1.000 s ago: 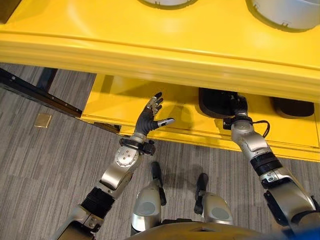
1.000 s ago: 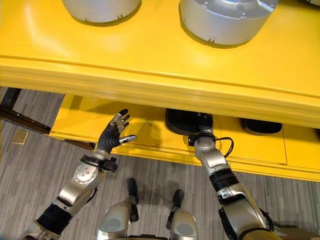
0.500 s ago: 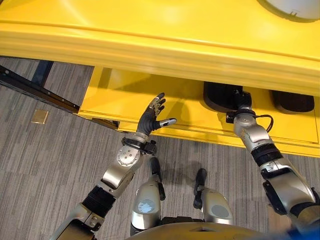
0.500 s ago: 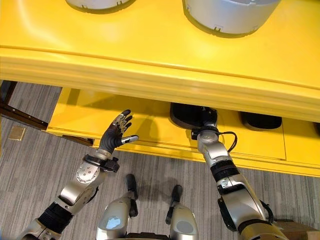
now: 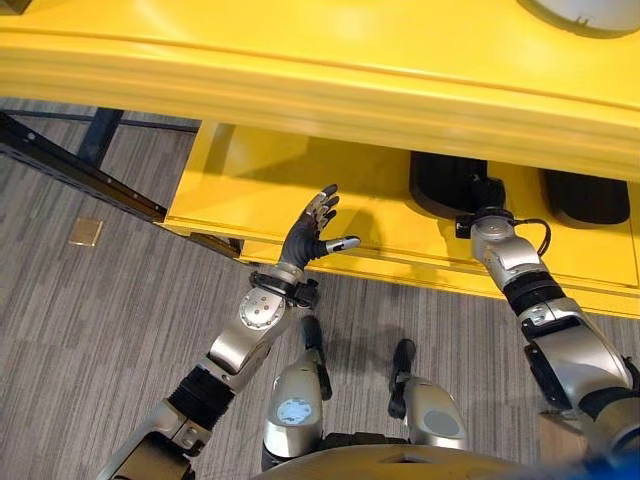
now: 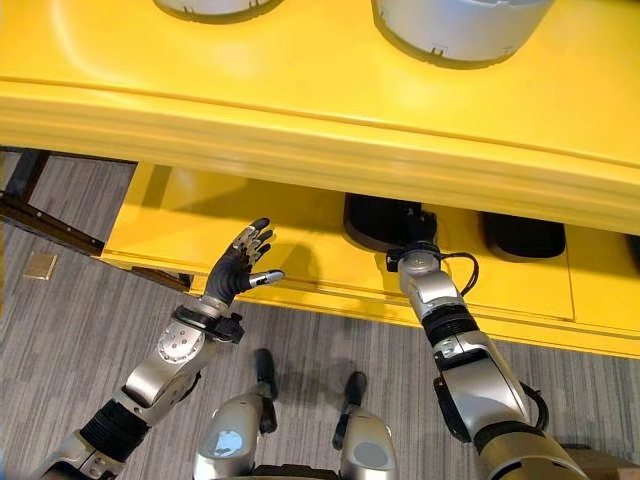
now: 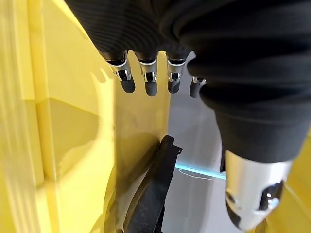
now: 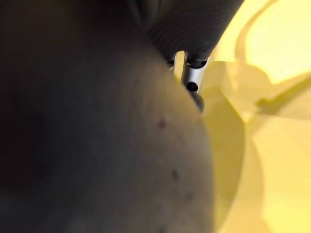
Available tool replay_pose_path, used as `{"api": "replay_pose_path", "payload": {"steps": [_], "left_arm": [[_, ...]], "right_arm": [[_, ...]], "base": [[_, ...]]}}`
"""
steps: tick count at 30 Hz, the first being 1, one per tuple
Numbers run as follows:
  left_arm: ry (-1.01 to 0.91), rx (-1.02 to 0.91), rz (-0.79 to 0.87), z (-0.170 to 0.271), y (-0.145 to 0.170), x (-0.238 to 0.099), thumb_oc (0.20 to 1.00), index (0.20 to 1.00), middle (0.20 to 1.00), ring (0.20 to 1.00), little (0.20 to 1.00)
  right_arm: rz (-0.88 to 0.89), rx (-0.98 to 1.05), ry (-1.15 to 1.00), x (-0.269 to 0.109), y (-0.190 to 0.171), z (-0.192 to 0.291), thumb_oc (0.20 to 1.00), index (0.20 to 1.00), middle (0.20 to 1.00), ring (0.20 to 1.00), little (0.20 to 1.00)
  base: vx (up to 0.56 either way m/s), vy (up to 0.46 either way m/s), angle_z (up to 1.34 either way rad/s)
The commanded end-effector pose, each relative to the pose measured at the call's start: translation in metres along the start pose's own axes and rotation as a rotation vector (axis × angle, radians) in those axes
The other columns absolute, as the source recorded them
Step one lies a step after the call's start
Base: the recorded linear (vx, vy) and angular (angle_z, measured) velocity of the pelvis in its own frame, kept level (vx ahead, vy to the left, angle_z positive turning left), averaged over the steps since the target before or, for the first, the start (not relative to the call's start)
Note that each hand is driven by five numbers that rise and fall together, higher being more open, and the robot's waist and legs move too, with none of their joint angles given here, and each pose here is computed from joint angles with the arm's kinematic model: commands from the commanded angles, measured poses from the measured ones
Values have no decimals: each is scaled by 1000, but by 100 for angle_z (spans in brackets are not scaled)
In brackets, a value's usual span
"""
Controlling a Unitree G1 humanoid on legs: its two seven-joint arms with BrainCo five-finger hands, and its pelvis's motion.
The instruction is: Move parts from the plastic box to the shelf.
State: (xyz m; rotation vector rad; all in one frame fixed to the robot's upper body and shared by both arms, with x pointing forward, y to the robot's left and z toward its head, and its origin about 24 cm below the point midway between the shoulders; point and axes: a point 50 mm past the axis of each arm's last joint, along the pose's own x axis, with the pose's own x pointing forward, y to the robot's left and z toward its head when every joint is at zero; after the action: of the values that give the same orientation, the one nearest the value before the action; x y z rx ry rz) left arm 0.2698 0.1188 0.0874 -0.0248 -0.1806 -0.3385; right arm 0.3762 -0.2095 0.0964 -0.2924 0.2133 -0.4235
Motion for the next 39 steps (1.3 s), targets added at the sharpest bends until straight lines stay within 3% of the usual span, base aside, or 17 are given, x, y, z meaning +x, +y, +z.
{"api": "replay_pose_path", "payload": {"steps": [1,31,32,33,34,39], "left_arm": [[-87,-35,-47,11,-14,3,1000,1000,1000,1000,1000],[-114,-32,-67,13,-23,9,1000,1000,1000,1000,1000],[-115,-32,-66,13,-23,9,1000,1000,1000,1000,1000],[-116,-33,-66,13,-23,10,1000,1000,1000,1000,1000],[-117,-33,-67,13,-23,10,1000,1000,1000,1000,1000],[-118,-32,-73,13,-24,10,1000,1000,1000,1000,1000]], "right_arm": [[-56,-33,-167,12,-21,52,200,200,200,200,200],[-125,-101,-227,20,-28,89,200,200,200,200,200],[-129,-113,-238,20,-28,90,300,300,300,300,300],[-131,-121,-248,20,-29,91,586,586,586,586,586],[-131,-125,-254,20,-28,92,1000,1000,1000,1000,1000],[-126,-112,-242,20,-28,93,1000,1000,1000,1000,1000]], "base": [[0,0,0],[0,0,0],[0,0,0],[0,0,0],[0,0,0],[0,0,0]]}}
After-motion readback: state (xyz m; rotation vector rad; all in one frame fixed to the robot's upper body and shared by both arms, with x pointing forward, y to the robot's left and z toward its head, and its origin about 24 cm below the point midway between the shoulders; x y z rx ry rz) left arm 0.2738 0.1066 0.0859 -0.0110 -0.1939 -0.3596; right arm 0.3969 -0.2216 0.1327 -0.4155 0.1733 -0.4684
